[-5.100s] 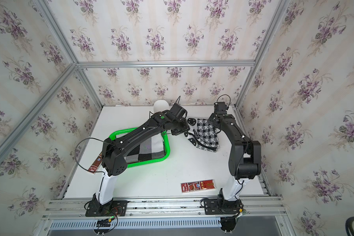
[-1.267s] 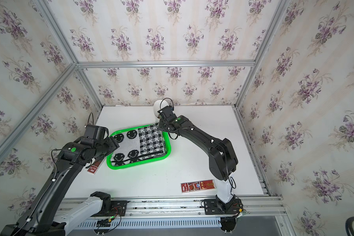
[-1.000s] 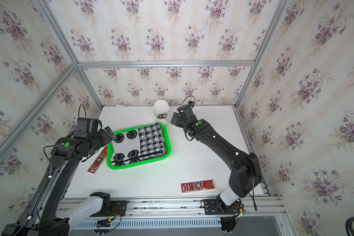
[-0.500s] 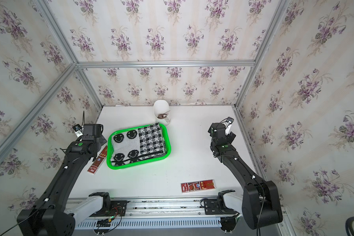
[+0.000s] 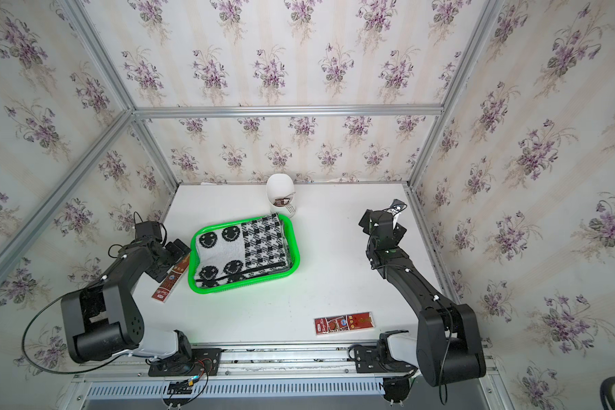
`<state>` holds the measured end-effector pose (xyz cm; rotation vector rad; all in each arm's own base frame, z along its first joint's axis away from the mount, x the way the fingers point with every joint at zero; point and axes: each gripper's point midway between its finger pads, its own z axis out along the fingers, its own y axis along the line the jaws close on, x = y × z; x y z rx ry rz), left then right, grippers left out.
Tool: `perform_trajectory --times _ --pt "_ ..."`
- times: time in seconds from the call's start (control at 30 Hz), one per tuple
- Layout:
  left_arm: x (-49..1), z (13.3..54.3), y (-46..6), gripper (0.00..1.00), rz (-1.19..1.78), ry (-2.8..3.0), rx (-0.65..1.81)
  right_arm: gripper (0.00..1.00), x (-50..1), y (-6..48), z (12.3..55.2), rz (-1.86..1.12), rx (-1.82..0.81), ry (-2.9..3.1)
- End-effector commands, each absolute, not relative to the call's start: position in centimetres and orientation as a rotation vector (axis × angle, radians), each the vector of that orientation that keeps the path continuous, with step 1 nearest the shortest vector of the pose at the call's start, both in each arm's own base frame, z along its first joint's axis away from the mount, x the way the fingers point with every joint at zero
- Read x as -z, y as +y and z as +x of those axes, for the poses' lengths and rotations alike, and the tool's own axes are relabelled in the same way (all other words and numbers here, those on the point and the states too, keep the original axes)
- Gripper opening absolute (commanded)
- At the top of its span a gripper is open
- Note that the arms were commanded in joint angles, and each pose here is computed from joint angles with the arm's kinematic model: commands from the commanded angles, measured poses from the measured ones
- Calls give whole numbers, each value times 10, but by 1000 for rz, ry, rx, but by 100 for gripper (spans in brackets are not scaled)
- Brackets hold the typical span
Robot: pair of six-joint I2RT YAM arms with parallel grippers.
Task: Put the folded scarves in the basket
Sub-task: Move the basket to the center of the board, then reset both arms
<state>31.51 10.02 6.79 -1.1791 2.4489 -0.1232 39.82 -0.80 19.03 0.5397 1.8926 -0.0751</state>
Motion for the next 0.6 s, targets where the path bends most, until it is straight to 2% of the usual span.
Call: perform_trajectory --times 0.0,0.27,0.43,0.57 --pt "-73 336 73 99 -999 2485 263 100 -193 -10 402 553 85 1877" --pt "-78 363 30 99 -787 2532 300 100 -183 -13 400 565 108 1887" --pt "-101 357 61 99 -696 2469 69 100 -178 -8 401 434 136 1882" --pt "-131 361 77 99 -498 2272 -79 100 -168 -8 408 367 111 1868"
